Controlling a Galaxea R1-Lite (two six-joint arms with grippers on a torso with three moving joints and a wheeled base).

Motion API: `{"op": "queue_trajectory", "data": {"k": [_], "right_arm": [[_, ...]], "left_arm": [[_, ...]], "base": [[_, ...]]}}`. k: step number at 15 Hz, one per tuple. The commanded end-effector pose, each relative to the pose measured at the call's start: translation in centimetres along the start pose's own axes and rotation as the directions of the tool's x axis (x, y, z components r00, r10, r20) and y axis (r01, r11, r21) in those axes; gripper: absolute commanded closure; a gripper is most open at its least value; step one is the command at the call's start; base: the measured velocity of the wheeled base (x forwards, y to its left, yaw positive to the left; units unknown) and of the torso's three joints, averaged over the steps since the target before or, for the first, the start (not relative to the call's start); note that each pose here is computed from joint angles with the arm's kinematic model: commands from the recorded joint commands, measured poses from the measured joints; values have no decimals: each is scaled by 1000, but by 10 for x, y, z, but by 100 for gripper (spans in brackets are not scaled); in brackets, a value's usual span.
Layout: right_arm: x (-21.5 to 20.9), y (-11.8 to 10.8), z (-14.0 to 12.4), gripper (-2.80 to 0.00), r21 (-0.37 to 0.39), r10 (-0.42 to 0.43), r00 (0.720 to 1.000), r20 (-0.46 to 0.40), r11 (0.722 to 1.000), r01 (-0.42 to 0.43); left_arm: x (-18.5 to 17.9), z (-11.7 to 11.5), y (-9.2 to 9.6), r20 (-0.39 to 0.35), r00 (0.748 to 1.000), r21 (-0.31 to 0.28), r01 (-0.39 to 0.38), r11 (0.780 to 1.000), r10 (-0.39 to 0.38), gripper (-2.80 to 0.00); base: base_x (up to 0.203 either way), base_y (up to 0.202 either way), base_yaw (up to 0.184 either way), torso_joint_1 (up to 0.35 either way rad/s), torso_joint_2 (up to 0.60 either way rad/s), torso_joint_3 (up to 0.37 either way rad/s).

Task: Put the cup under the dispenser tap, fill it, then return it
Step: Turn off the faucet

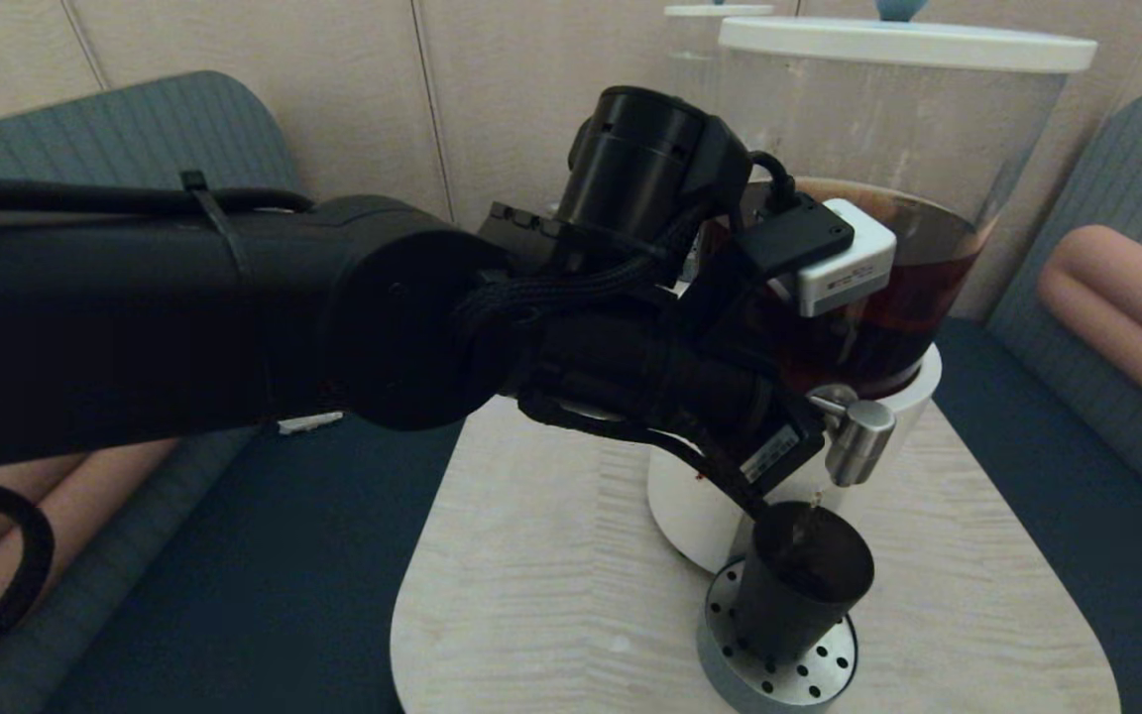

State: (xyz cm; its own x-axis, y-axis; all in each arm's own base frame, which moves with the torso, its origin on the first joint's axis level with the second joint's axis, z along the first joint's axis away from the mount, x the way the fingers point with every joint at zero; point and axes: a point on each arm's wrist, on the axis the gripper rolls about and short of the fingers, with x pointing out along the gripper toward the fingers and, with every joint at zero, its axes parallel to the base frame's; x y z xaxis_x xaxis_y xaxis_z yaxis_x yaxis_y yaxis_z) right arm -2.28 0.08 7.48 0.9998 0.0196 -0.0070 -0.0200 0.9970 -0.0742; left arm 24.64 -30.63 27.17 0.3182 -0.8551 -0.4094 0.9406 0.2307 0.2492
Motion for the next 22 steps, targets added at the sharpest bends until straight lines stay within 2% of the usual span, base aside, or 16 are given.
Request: {"op": "queue_trajectory", "data": {"k": [1,16,22], "right_arm": [[0,0,0,0,-1,0,1000,4,1000,0],[0,0,0,0,-1,0,1000,4,1000,0],[0,0,0,0,-1,-1,1000,4,1000,1]], "left_arm": [[6,-1,2,2,1000,3,2,1000,-2,0],[23,12,2,51,999,28,4,1000,-5,0],[21,13,1,46,999,25,5,1000,-6,0]], "base": [[0,0,0,0,0,0],[0,0,0,0,0,0],[0,0,0,0,0,0]]}}
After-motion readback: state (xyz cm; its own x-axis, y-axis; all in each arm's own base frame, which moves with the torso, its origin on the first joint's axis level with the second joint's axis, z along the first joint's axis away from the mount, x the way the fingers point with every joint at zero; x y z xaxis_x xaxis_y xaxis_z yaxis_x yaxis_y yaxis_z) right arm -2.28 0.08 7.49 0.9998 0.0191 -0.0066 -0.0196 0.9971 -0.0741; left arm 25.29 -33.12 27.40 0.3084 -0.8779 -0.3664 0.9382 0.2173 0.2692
